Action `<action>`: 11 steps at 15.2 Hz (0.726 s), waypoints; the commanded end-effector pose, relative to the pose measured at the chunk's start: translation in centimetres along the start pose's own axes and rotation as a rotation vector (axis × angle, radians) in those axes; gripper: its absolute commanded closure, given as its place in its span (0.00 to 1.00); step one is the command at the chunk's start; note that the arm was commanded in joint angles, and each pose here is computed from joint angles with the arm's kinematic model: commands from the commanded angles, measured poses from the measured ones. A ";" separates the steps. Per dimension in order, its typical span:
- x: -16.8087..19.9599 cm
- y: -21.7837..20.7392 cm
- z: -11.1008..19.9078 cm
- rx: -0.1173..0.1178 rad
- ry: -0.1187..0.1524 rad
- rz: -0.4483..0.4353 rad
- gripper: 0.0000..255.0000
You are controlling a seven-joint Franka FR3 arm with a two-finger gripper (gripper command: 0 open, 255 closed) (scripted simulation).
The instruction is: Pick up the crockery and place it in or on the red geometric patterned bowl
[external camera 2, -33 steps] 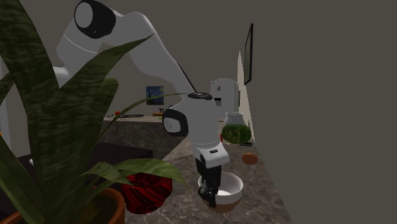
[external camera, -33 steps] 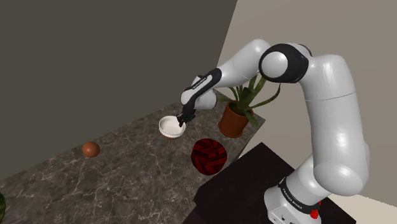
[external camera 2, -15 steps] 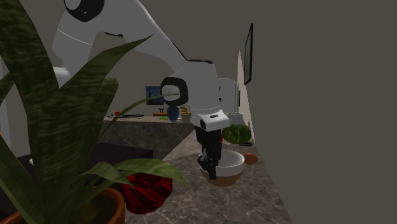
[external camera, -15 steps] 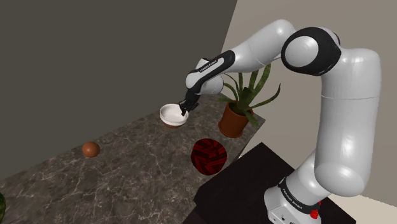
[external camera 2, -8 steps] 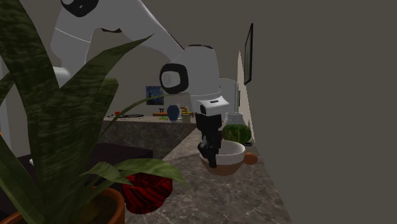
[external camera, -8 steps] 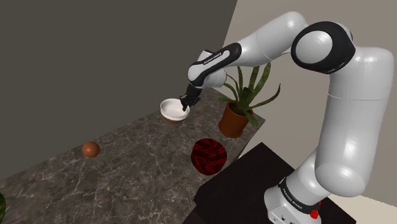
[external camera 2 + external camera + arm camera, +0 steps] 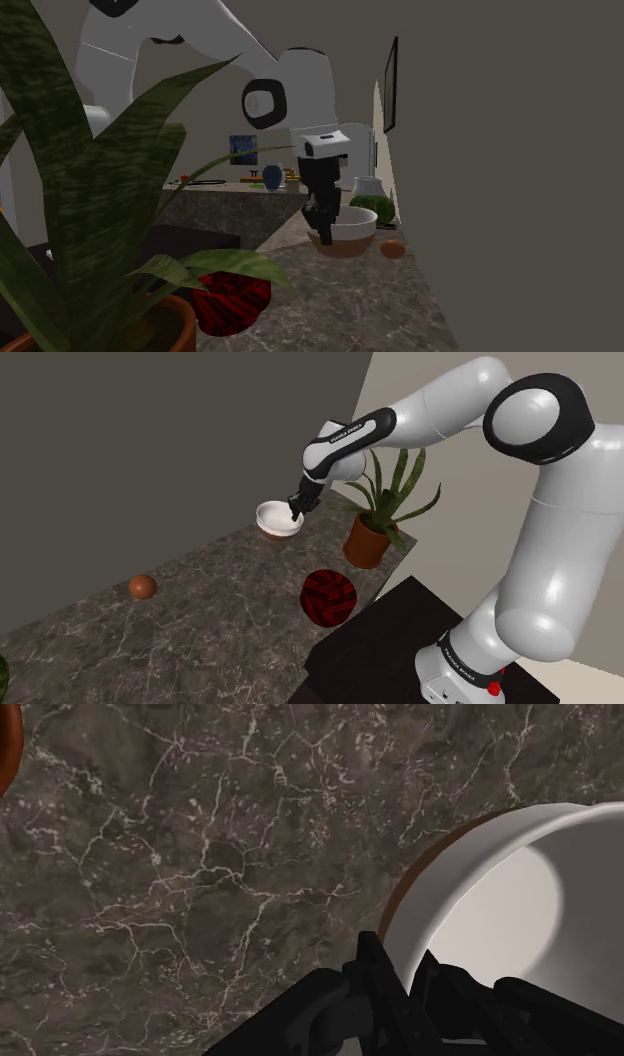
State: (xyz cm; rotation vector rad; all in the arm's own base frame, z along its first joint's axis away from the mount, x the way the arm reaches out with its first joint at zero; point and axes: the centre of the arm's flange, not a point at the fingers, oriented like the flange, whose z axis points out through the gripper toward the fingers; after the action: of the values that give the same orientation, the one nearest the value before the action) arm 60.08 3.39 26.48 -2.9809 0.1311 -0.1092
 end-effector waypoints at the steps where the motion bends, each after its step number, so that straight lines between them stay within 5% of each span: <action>1: -2.1 0.7 -0.4 0.000 0.000 0.000 1.00; 11: -14.4 4.7 -2.7 0.000 0.000 0.000 1.00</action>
State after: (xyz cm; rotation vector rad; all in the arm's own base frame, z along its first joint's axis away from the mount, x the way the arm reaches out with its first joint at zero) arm 46.50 0.03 27.34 -2.9811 0.1321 -0.1083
